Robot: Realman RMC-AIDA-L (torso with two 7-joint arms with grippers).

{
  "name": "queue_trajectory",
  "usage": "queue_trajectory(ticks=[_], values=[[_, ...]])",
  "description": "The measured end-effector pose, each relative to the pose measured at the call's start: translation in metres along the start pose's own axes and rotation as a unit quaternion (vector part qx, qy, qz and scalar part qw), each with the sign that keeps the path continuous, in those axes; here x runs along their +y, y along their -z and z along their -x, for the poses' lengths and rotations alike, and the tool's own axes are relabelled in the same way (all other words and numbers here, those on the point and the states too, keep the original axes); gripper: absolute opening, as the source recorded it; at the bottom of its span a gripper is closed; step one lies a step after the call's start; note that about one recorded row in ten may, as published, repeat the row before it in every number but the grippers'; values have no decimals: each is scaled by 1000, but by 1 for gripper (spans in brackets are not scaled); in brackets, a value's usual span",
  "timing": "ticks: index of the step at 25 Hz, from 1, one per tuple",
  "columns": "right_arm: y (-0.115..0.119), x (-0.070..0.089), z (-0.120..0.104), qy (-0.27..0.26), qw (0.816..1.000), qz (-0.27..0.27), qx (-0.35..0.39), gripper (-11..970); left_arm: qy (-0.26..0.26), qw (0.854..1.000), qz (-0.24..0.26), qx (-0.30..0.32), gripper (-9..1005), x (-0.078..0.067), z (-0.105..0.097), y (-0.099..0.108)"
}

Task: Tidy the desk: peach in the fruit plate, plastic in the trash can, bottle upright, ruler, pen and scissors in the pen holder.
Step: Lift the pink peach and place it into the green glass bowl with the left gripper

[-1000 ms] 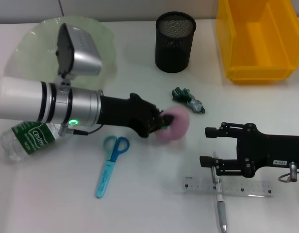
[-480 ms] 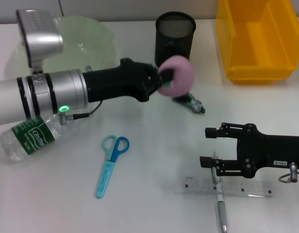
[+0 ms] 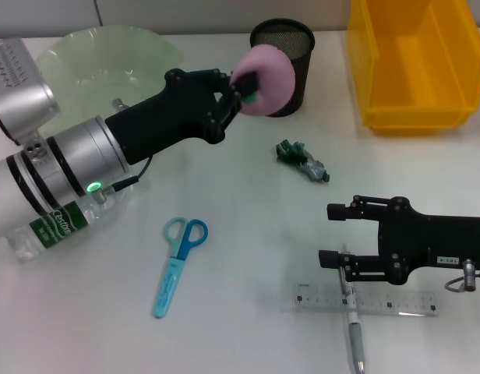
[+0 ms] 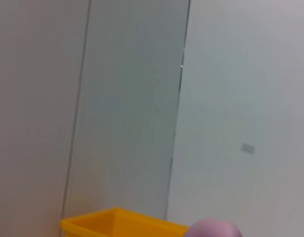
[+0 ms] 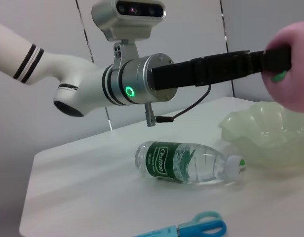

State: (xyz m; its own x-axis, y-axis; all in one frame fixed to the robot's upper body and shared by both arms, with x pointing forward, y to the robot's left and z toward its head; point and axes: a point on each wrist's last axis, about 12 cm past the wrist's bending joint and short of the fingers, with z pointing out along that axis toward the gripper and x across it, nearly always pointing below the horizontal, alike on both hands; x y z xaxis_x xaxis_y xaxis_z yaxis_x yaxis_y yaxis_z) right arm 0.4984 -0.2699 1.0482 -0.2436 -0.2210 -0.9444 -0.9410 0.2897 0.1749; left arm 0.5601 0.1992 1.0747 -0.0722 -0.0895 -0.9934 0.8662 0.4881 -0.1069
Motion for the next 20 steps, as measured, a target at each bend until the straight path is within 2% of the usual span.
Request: queue_trajectory(ticks=[7,12,16,20], values=[[0,0,0,0,1000,0,0,759,-5,1000,23,-7,51,4,0,1],[0,0,0,0,1000,0,0,759,-18,993,108,-33,51,18,-2,11],[0,1,-1,0,1000,0,0,760,-38,985,169,-27,52,29,-5,17],[-1,1,-1,-1,1000,1,-1,760,-46,970,239,-16,53,42,-9,25]])
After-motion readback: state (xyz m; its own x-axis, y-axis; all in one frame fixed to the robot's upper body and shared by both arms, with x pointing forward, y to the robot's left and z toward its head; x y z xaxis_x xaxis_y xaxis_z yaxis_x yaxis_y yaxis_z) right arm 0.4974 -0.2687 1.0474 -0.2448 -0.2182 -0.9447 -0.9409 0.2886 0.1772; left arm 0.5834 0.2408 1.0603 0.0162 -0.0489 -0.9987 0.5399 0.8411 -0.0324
